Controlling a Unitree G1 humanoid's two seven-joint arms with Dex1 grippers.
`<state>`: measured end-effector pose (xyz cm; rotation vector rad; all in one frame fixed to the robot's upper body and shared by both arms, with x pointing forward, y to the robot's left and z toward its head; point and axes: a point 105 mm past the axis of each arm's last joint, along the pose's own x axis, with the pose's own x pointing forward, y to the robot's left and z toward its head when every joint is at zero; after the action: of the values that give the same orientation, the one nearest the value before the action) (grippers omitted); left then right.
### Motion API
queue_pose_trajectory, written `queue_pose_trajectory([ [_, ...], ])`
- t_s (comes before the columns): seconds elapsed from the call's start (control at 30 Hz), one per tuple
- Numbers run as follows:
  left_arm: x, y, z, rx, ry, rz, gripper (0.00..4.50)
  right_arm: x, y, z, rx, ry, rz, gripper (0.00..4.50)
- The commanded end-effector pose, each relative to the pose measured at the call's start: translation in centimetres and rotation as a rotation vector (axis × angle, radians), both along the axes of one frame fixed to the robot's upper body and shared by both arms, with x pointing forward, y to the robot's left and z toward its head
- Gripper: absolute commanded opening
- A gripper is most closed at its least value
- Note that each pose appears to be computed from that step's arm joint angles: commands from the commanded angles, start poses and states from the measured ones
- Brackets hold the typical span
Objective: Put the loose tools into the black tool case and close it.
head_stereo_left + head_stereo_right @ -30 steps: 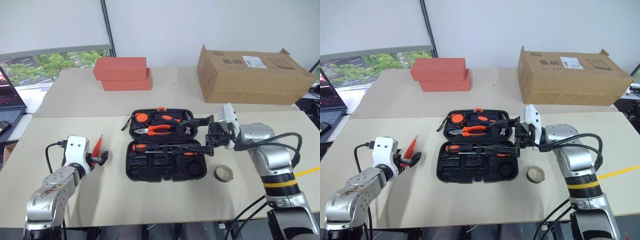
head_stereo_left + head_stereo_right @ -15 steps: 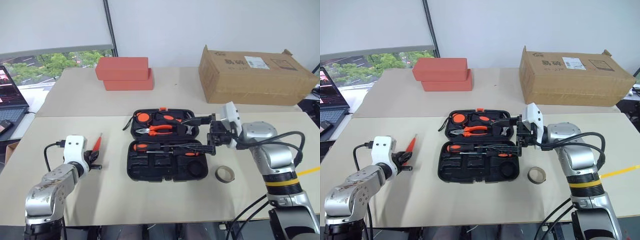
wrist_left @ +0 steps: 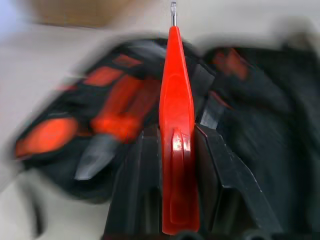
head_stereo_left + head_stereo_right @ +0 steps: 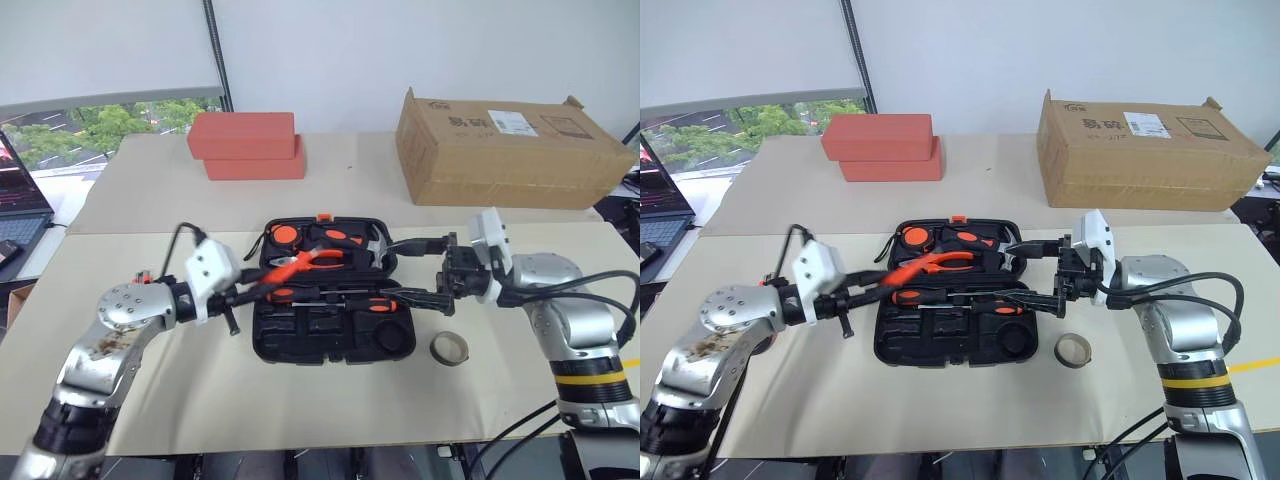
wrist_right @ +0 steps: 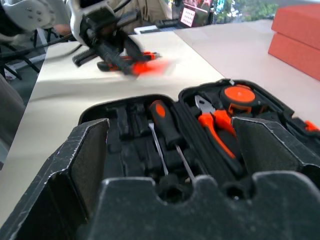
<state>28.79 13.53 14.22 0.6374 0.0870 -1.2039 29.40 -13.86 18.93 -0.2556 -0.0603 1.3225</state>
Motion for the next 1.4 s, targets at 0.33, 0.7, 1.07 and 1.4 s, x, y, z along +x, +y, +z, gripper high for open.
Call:
queue_pose_trajectory([
  [0.33, 2.8, -3.2, -2.4, 0.259, 0.055, -0.199, 0.45, -1.5, -0.7, 1.1, 0.017, -0.059, -0.048, 4.50],
  [0.7, 2.1, -3.2, -3.2, 0.303, 0.125, -0.182, 0.45, -1.7, -1.2, 0.8, 0.021, -0.061, -0.072, 4.50],
  [1.07, 2.3, -2.1, -2.8, 0.346, 0.131, -0.123, 0.45, -1.4, -0.9, 0.9, 0.025, -0.068, -0.063, 4.50],
  [1.4, 2.3, -2.7, -1.4, 0.307, 0.121, -0.117, 0.45, -1.4, -0.8, 1.1, 0.031, -0.067, -0.051, 4.50],
])
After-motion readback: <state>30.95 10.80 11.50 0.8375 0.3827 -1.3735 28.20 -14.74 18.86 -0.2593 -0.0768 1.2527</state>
